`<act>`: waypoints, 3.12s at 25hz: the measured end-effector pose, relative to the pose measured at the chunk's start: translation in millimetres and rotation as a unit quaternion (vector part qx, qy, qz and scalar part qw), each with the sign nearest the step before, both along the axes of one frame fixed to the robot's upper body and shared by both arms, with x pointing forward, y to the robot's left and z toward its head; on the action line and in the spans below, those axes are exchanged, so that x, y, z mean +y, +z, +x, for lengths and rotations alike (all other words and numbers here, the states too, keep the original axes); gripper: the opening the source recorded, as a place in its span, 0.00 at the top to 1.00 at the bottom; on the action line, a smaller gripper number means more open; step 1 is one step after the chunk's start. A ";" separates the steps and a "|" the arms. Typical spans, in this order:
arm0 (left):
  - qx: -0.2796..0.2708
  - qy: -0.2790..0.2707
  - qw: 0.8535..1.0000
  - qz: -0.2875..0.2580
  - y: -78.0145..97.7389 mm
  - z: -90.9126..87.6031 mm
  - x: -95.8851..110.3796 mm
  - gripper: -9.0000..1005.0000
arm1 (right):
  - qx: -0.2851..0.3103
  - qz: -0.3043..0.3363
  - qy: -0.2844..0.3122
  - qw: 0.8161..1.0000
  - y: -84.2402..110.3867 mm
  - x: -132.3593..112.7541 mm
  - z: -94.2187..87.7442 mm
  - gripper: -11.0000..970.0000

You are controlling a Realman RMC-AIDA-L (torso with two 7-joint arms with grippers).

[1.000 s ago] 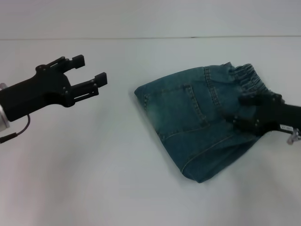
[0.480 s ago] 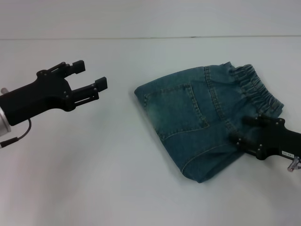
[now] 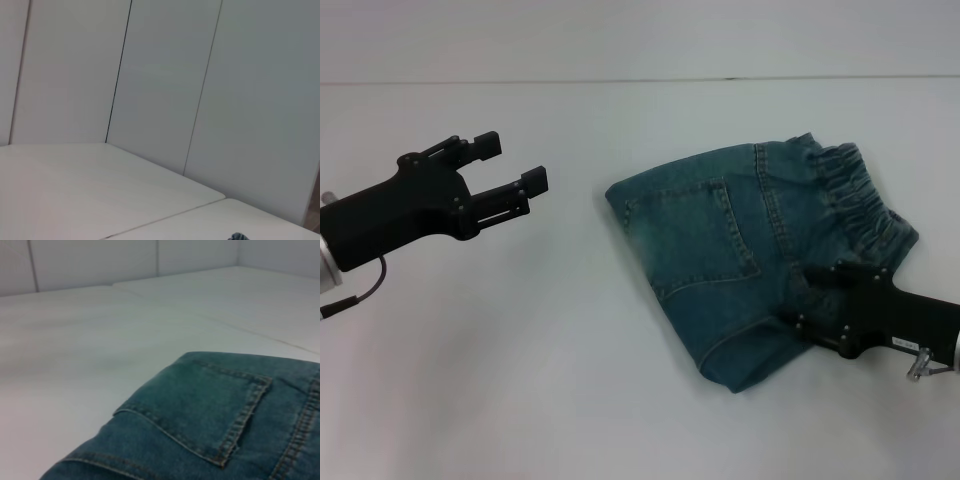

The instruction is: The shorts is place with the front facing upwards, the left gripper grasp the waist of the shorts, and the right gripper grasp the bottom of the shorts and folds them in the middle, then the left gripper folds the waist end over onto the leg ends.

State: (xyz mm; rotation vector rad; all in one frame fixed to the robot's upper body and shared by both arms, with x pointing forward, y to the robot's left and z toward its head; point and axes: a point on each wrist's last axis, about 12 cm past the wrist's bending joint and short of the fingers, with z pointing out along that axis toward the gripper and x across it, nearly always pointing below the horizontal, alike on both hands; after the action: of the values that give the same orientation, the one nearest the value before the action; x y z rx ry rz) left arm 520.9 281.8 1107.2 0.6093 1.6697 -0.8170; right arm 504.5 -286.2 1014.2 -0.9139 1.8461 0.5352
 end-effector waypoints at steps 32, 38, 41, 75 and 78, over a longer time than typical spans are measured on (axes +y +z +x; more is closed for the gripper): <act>0.000 -0.008 1.000 -0.008 1.1 -2.1 -1.1 0.16 | 0.040 0.018 0.120 0.992 9.6 80.9 20.5 0.31; -0.004 -0.006 1.000 -0.015 3.4 -4.3 4.2 0.16 | 0.053 0.006 0.120 0.991 6.9 94.9 23.2 0.31; -0.005 -0.006 1.000 -0.016 3.7 -4.7 4.8 0.16 | 0.052 0.015 0.118 0.991 8.9 94.2 22.4 0.31; 0.081 0.003 0.996 0.042 -31.2 -56.1 65.9 0.16 | 0.081 0.050 0.016 0.995 91.9 -74.4 -57.9 0.17; 0.094 -0.004 0.994 0.049 -31.4 -60.0 70.8 0.16 | 0.089 0.045 0.001 0.995 93.8 -85.8 -65.9 0.15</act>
State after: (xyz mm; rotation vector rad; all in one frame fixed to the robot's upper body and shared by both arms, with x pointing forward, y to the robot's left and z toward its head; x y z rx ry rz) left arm 460.9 352.6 1075.8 0.6232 1.8885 -0.8223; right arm 438.6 -372.0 1108.0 -0.8293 1.9631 0.7159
